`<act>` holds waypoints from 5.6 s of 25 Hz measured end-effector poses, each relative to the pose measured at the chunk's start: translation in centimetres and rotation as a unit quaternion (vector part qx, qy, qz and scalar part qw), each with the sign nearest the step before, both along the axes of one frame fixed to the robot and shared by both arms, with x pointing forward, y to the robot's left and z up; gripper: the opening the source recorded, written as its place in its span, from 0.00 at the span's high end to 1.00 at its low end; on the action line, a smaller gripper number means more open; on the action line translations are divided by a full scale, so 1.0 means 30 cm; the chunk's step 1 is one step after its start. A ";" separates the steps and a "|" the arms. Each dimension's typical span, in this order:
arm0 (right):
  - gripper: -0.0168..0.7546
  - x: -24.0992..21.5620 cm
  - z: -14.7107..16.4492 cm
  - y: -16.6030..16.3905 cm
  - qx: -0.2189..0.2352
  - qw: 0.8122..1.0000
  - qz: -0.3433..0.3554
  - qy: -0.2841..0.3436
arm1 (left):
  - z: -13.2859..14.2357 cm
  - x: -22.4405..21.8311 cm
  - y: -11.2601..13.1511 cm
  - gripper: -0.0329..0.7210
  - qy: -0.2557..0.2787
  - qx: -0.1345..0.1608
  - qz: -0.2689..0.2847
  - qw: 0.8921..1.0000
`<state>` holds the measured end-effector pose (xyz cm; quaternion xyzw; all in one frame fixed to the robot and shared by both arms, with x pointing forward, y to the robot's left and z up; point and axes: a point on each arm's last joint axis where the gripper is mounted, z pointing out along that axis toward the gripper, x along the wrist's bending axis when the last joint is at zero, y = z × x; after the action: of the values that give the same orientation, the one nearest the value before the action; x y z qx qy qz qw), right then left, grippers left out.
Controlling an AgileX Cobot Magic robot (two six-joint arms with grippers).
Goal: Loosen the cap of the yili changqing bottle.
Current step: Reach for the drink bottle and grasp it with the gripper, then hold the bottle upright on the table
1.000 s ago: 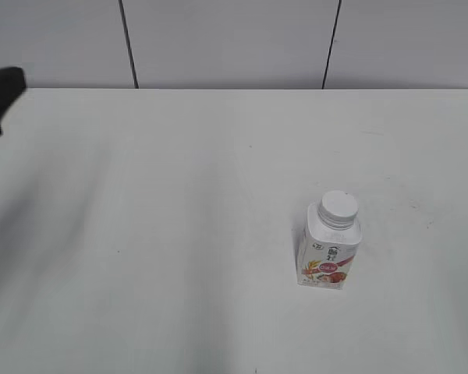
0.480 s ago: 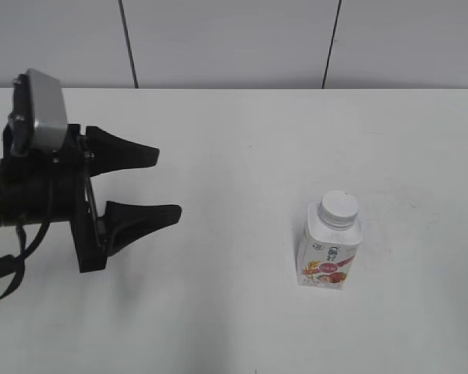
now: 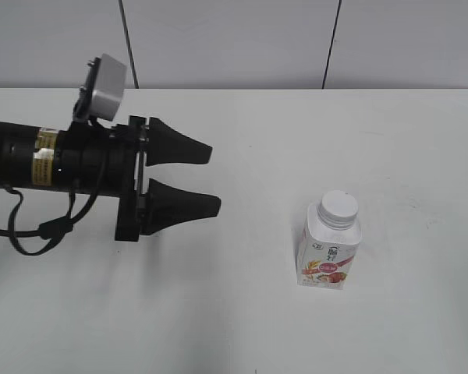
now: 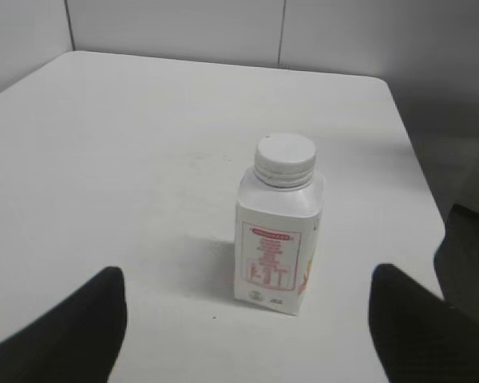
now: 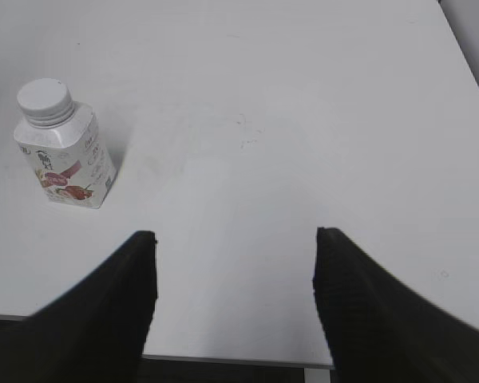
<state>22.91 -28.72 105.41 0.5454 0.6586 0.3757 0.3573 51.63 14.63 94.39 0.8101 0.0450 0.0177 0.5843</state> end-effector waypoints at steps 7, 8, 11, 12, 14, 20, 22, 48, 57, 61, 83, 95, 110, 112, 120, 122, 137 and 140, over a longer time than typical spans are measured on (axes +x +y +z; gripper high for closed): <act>0.34 0.000 0.000 0.000 0.000 1.000 0.000 0.000 | -0.055 0.042 -0.143 0.18 0.026 0.022 -0.081 0.996; 0.34 0.000 0.000 0.000 0.000 1.000 0.000 0.000 | -0.064 0.047 -0.155 0.18 0.026 0.024 -0.087 0.996; 0.34 0.000 0.000 0.000 0.000 1.000 0.000 0.000 | -0.101 0.065 -0.195 0.18 0.023 0.036 -0.108 0.993; 0.34 0.000 0.000 0.000 0.000 1.000 0.000 0.000 | -0.108 0.070 -0.209 0.18 0.019 0.041 -0.115 0.992; 0.34 0.000 0.000 0.000 0.000 1.000 0.000 0.000 | -0.126 0.075 -0.234 0.18 0.015 0.049 -0.127 0.991; 0.34 0.000 0.000 0.000 0.000 1.000 0.000 0.000 | -0.191 0.069 -0.292 0.18 0.008 0.068 -0.143 0.987; 0.34 0.000 0.000 0.000 0.000 1.000 0.000 0.000 | -0.204 0.074 -0.303 0.18 -0.006 0.074 -0.131 0.989; 0.34 0.000 0.000 0.000 0.000 1.000 0.000 0.000 | -0.322 0.087 -0.471 0.18 -0.007 0.033 -0.129 0.991; 0.34 0.000 0.000 0.000 0.000 1.000 0.000 0.000 | -0.380 0.080 -0.522 0.18 0.006 0.025 -0.131 0.991; 0.34 0.000 0.000 0.000 0.000 1.000 0.000 0.000 | -0.383 0.081 -0.522 0.19 0.008 0.024 -0.128 0.991; 0.34 0.000 0.000 0.000 0.000 1.000 0.000 0.000 | -0.385 0.106 -0.519 0.41 0.019 0.009 -0.089 0.996; 0.34 0.000 0.000 0.000 0.000 1.000 0.000 0.000 | -0.327 0.178 -0.438 0.46 -0.006 0.008 -0.075 0.997; 0.34 0.000 0.000 0.000 0.000 1.000 0.000 0.000 | -0.312 0.306 -0.184 0.46 0.006 0.007 -0.051 0.999; 0.34 0.000 0.000 0.001 0.002 1.000 0.001 0.000 | -0.313 0.314 -0.167 0.46 0.006 0.008 -0.046 0.999; 0.34 0.097 0.022 0.024 0.080 0.994 0.002 0.080 | -0.329 0.318 -0.154 0.46 -0.002 0.040 -0.047 0.998; 0.34 0.148 0.035 0.033 0.100 0.988 0.008 0.120 | -0.334 0.320 -0.148 0.46 -0.001 0.041 -0.045 0.998; 0.34 0.655 0.234 0.082 0.187 0.941 0.029 0.280 | -0.359 0.325 -0.131 0.47 0.011 0.032 -0.039 0.999; 0.34 0.776 0.219 0.149 0.186 0.926 0.048 0.324 | -0.358 0.325 -0.132 0.47 0.011 0.031 -0.039 0.999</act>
<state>46.20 -24.23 111.98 0.6621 0.6819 0.3108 -0.0023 61.38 10.69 83.63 0.8292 0.0198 -0.0127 0.5584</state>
